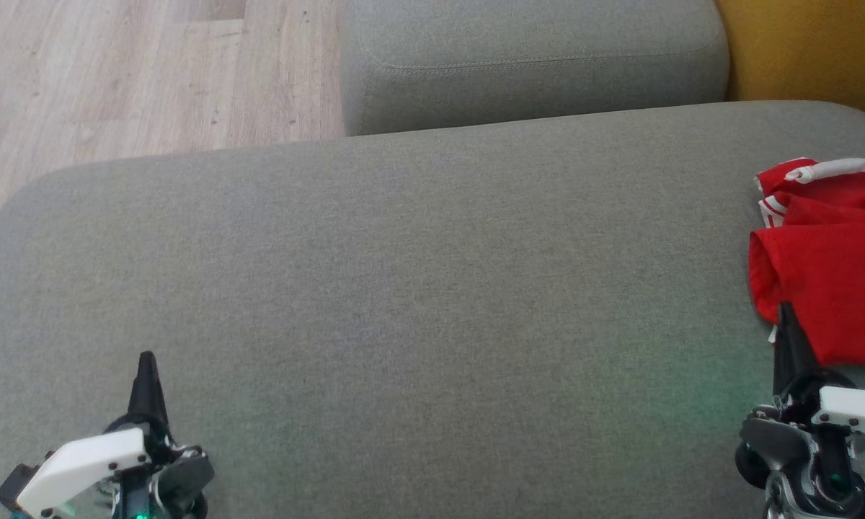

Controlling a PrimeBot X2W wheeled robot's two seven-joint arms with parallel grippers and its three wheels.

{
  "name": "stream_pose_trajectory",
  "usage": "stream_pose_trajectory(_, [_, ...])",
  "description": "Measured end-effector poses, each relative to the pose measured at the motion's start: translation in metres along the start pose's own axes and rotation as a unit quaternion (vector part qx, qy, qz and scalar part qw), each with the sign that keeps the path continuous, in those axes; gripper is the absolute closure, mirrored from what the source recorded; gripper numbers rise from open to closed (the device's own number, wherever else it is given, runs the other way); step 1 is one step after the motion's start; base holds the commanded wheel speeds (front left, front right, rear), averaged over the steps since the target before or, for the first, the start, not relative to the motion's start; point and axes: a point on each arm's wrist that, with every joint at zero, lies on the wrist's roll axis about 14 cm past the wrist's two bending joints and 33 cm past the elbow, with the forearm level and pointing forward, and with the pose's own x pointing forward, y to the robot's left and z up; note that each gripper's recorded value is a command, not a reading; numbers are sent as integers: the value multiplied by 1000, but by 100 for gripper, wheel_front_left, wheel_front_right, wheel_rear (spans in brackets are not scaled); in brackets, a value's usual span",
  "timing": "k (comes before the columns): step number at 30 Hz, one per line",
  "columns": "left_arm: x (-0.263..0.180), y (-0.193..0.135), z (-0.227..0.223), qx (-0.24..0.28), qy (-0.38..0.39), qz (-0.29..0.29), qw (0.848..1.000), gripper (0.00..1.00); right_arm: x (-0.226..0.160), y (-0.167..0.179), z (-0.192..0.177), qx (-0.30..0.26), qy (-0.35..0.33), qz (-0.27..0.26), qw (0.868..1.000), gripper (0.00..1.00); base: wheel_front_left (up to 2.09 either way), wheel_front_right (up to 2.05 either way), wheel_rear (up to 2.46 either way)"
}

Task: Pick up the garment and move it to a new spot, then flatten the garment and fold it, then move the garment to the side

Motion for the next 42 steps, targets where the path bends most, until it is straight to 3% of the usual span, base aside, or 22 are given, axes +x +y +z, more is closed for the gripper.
stream_pose_trajectory(42, [0, 0, 0, 0, 0, 0, 1000, 100, 0, 0, 0, 1, 0, 0, 1000, 100, 0, 0, 0])
